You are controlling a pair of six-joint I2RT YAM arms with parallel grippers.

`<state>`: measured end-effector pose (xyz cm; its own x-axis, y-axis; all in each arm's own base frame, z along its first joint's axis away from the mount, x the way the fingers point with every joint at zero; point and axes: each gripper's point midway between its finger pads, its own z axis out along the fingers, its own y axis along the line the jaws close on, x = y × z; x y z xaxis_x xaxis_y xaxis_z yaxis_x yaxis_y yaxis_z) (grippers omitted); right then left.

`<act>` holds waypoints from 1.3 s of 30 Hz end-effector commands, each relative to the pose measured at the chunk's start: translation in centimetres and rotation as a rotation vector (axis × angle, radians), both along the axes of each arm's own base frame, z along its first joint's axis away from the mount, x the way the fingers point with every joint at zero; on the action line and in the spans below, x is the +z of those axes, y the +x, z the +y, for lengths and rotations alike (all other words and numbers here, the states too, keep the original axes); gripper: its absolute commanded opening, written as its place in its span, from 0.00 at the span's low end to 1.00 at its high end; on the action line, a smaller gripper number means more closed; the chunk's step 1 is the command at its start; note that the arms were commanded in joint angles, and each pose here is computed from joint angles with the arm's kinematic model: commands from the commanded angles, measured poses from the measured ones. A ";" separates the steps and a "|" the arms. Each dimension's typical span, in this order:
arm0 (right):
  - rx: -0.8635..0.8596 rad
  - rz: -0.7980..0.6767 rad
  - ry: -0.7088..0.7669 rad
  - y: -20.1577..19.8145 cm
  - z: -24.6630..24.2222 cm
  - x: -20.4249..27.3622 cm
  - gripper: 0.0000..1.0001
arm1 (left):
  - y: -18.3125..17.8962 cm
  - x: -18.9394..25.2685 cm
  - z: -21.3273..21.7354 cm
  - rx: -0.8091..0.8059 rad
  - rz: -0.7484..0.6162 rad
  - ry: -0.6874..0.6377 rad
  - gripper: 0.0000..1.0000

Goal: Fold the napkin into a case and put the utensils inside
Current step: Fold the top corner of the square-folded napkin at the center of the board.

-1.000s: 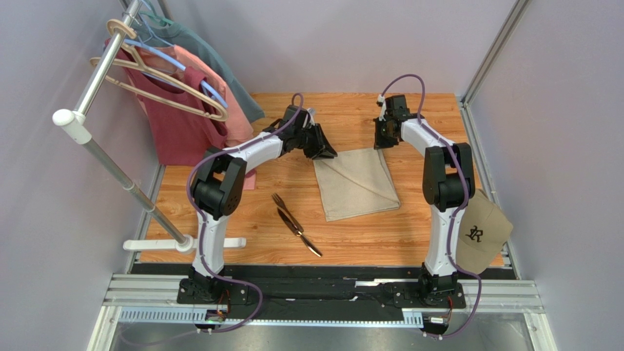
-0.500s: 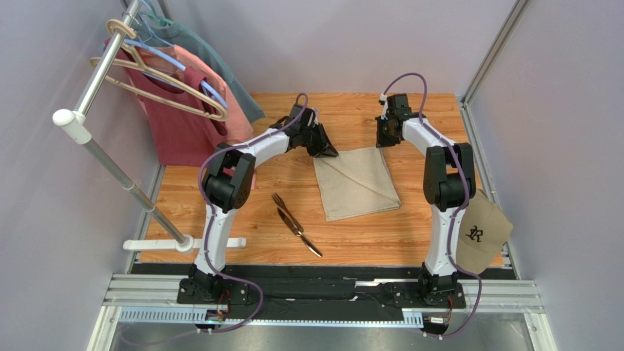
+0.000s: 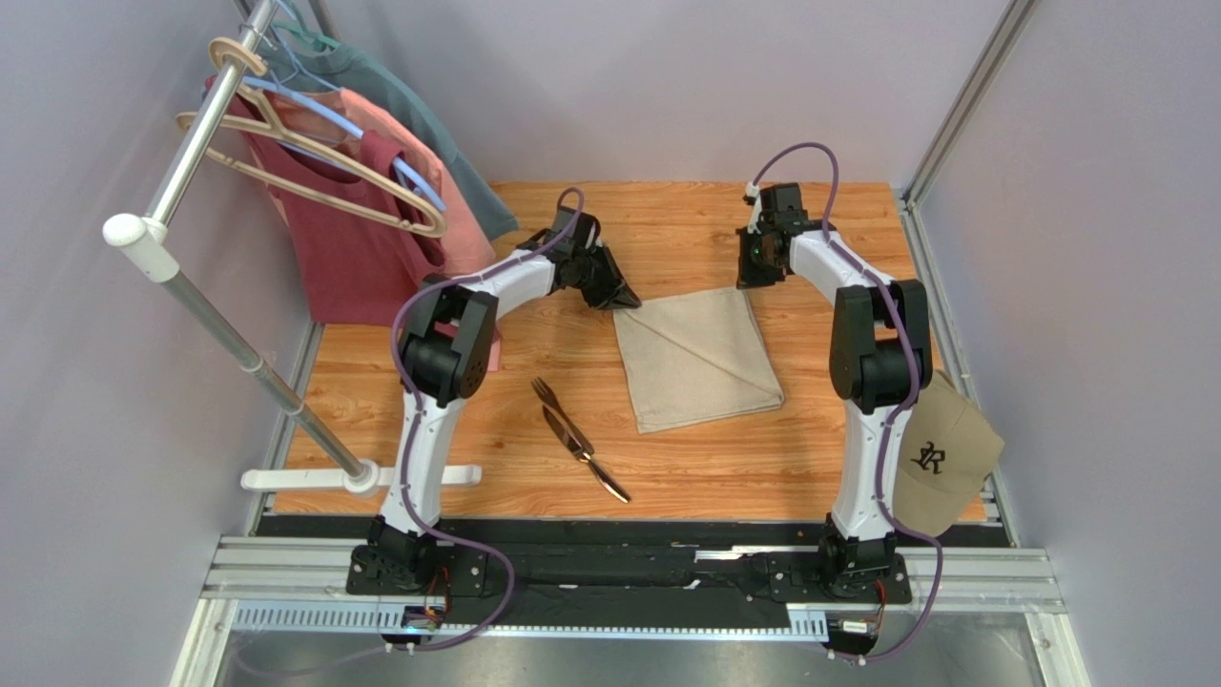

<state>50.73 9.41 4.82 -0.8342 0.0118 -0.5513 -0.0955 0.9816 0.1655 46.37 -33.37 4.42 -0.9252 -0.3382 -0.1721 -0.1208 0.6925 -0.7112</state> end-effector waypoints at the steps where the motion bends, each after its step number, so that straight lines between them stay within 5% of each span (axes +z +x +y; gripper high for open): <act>1: 0.017 -0.023 0.047 0.8 0.7 0.3 0.00 | 0.3 0.4 0.9 0.022 0.002 0.002 0.17; 11: 0.003 -0.004 0.109 0.3 1.7 0.6 0.00 | 0.1 4.2 1.8 -0.016 -0.111 0.027 0.20; 29: -0.005 0.010 0.104 0.2 1.5 0.1 0.01 | -0.6 -2.3 3.9 0.012 0.112 0.117 0.16; 34: -0.002 0.012 0.104 0.2 1.5 0.0 0.03 | 1.1 0.7 4.7 -0.008 -0.030 0.178 0.17; 39: -0.017 0.009 0.114 0.4 1.5 1.1 0.09 | 0.9 4.8 2.3 -0.100 -0.184 0.178 0.29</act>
